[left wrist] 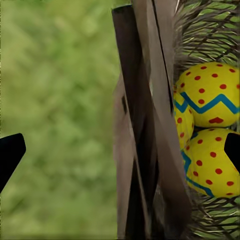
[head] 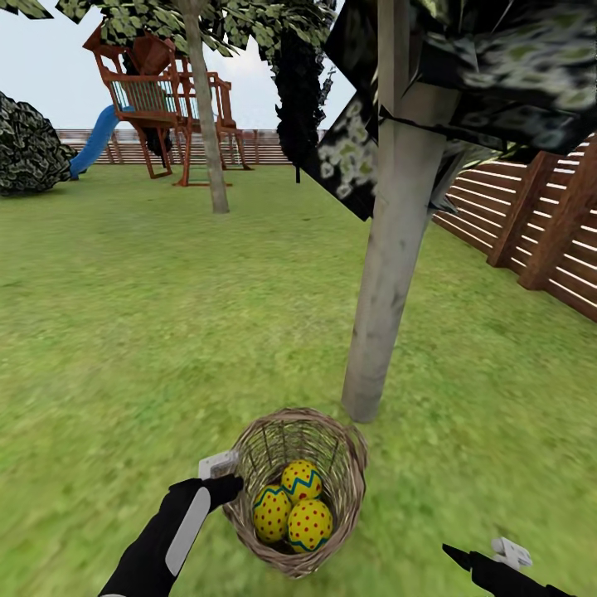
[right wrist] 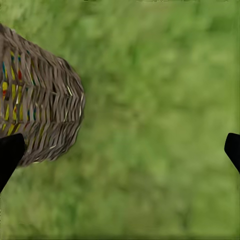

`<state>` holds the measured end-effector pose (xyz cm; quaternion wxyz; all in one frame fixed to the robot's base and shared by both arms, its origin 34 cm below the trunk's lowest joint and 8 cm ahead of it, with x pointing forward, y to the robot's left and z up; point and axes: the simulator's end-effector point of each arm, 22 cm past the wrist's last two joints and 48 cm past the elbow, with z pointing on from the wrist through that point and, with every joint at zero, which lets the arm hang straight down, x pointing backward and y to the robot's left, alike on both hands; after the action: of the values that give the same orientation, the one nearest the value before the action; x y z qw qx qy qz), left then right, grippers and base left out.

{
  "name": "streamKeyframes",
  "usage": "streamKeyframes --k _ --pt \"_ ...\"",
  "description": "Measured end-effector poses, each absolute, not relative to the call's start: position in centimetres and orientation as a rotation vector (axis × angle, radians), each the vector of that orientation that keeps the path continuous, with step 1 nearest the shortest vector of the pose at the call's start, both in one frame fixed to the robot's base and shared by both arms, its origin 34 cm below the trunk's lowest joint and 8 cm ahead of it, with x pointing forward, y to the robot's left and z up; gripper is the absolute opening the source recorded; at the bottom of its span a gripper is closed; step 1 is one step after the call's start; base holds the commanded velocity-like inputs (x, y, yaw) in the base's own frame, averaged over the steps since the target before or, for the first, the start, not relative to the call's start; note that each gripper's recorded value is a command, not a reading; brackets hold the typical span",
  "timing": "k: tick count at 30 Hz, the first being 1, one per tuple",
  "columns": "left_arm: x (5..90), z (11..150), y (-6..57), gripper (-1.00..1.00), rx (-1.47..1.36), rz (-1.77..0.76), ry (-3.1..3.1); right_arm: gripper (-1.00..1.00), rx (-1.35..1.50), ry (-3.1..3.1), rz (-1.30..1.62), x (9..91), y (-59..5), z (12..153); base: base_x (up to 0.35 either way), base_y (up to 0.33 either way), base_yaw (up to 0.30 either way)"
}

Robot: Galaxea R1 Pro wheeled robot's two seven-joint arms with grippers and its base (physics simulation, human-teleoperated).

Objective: Take the three Easter eggs out of the wicker basket on the lawn in the garden, then place them on the lawn next to a single tree (choose any tree) so that all three eggs are next to the same tree and none are left in the basket.

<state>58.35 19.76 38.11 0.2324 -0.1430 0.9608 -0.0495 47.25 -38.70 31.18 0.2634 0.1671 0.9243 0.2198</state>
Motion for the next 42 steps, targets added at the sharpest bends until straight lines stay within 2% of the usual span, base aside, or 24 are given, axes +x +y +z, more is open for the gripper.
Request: streamKeyframes --k 14,18,29,30,31,32,33,36,42 --pt "58.5 40.6 20.1 1.0 -0.399 -0.138 2.655 1.0 0.442 2.505 0.594 48.2 -38.5 34.0 0.0 0.0 0.0" --pt "57.6 40.5 19.8 1.0 -0.375 -0.106 2.664 1.0 0.434 2.446 0.578 50.3 -40.2 35.7 0.0 0.0 0.0" --pt "56.4 40.5 23.4 1.0 -0.468 -0.122 2.678 1.0 0.345 2.422 0.664 55.0 -35.9 37.5 0.0 0.0 0.0" --pt "61.1 46.6 21.8 1.0 -0.646 -0.632 2.462 1.0 0.243 2.617 0.766 56.0 -30.4 38.8 0.0 0.0 0.0" --pt "67.0 57.7 25.5 1.0 -0.496 -0.674 2.193 1.0 0.233 2.55 0.864 61.7 -24.8 44.5 0.0 0.0 0.0" --pt "68.7 61.8 23.8 1.0 -0.459 -0.754 2.09 1.0 0.163 2.417 0.74 66.4 -27.3 51.0 0.0 0.0 0.0" --pt "69.3 61.7 23.5 1.0 -0.468 -0.77 2.087 1.0 0.121 2.313 0.584 69.1 -31.0 57.5 0.0 0.0 0.0" --pt "70.8 63.7 24.3 1.0 -0.492 -0.795 2.014 1.0 0.199 2.336 0.394 69.4 -34.4 60.0 0.0 0.0 0.0" --pt "71.1 64.1 26.1 1.0 -0.53 -0.778 1.986 1.0 0.131 2.35 0.297 69.3 -34.2 61.9 0.0 0.0 0.0"
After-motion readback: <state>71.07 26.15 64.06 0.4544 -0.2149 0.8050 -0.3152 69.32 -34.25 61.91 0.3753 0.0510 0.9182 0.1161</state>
